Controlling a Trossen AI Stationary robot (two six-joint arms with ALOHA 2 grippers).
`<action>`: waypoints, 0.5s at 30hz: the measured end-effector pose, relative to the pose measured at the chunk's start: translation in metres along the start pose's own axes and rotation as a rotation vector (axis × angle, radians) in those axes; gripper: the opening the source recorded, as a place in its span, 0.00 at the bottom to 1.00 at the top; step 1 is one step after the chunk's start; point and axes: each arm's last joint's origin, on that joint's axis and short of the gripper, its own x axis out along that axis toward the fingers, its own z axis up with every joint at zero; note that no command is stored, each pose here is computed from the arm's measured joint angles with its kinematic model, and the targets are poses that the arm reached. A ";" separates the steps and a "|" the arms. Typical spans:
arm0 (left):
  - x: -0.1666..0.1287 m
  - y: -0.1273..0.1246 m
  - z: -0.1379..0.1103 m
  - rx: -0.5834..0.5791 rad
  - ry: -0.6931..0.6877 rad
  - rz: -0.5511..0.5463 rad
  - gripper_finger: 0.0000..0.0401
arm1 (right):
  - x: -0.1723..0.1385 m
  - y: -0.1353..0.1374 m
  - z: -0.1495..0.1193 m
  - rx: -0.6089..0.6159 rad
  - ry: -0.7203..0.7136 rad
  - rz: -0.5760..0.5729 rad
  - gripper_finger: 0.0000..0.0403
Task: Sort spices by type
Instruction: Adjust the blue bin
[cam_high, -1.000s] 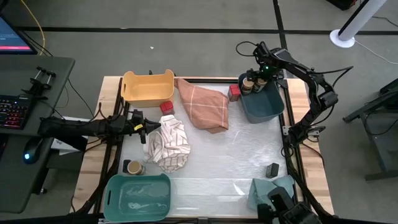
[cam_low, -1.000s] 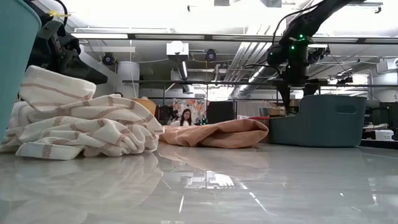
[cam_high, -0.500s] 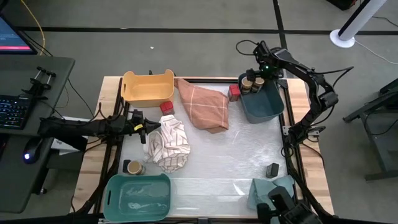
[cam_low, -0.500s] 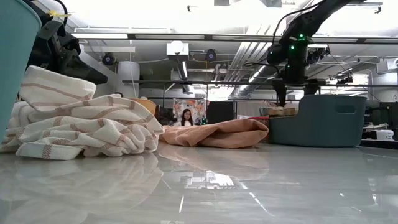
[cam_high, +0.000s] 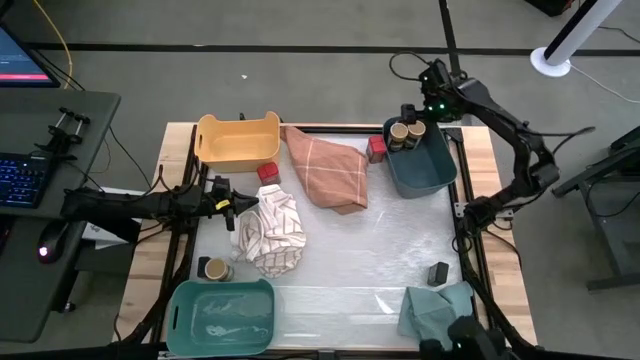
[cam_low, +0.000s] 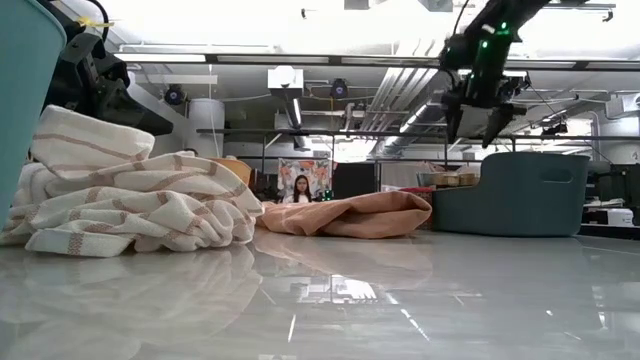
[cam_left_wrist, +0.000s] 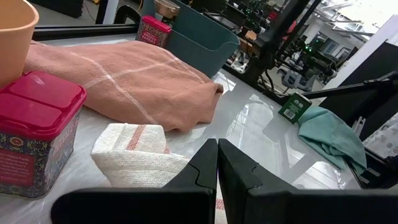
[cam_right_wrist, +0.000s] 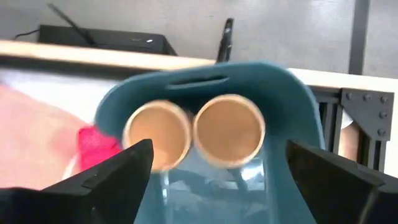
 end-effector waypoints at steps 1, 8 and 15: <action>0.000 0.000 0.000 0.000 0.000 0.001 0.00 | -0.005 0.001 -0.004 -0.007 0.006 0.000 0.86; 0.000 0.000 0.000 0.000 0.000 0.000 0.00 | -0.031 -0.001 -0.029 0.021 0.003 -0.185 0.56; 0.000 0.000 0.000 0.000 0.000 0.000 0.00 | -0.039 -0.004 -0.040 0.041 0.001 -0.328 0.04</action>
